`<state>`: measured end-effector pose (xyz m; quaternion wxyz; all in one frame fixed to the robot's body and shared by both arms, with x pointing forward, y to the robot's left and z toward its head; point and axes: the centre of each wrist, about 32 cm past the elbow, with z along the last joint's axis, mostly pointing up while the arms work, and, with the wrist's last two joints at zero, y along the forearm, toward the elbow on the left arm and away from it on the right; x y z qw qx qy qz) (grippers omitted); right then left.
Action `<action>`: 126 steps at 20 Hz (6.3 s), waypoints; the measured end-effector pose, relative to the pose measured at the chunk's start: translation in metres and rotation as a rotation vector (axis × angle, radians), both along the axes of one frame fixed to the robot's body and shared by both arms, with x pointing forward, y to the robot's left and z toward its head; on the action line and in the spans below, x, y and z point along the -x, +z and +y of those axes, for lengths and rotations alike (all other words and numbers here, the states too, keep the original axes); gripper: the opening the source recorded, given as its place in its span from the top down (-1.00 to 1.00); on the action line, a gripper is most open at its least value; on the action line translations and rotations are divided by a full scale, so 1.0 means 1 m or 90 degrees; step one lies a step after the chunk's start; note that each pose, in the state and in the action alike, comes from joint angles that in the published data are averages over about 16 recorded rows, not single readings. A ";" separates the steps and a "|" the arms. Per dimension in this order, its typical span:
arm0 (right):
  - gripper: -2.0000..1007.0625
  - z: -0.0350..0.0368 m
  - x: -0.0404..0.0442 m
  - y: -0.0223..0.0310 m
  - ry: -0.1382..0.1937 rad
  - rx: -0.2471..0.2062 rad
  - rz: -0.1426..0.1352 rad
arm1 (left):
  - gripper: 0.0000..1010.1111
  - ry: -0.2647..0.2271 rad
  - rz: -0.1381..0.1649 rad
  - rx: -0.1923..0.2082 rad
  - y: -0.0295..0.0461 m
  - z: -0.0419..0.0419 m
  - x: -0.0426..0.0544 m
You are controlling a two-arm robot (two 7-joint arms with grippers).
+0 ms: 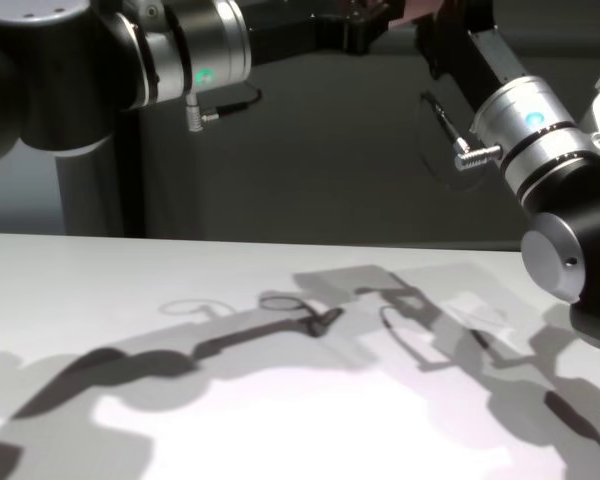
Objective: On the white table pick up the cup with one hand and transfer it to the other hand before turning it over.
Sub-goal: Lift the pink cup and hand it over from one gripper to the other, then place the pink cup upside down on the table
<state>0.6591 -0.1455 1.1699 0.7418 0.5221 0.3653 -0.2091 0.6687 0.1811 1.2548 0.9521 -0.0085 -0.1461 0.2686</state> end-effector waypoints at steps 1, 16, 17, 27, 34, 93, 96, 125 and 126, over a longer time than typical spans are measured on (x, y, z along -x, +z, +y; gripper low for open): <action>-0.49 0.0000 0.0000 0.0000 0.000 0.000 0.000 | 0.90 0.000 0.000 0.000 0.0000 0.0000 0.0000; -0.47 0.0003 0.0001 0.0000 0.001 0.000 0.000 | 0.79 0.001 0.001 0.000 -0.0001 0.0002 0.0000; -0.47 0.0004 0.0002 0.0000 0.001 0.001 0.000 | 0.76 0.001 0.001 0.000 -0.0001 0.0002 0.0000; -0.47 0.0005 0.0002 0.0001 0.002 0.001 -0.001 | 0.21 0.005 0.002 -0.002 -0.0015 0.0032 0.0023; -0.47 0.0003 0.0002 0.0000 0.001 0.001 -0.001 | -0.28 0.022 0.008 -0.008 -0.0050 0.0140 0.0100; -0.47 0.0002 0.0002 -0.0001 0.000 0.000 0.000 | -0.98 0.526 0.111 0.099 -0.1134 0.0251 0.1588; -0.47 0.0002 0.0002 -0.0001 0.000 0.000 0.000 | -0.98 0.528 0.117 0.090 -0.1177 0.0264 0.1620; -0.47 -0.0372 0.0168 0.0118 -0.051 0.212 -0.024 | -0.98 0.513 0.140 0.090 -0.1264 0.0295 0.1635; -0.47 -0.0398 0.0182 0.0131 -0.056 0.237 -0.028 | -0.98 0.513 0.140 0.090 -0.1264 0.0295 0.1635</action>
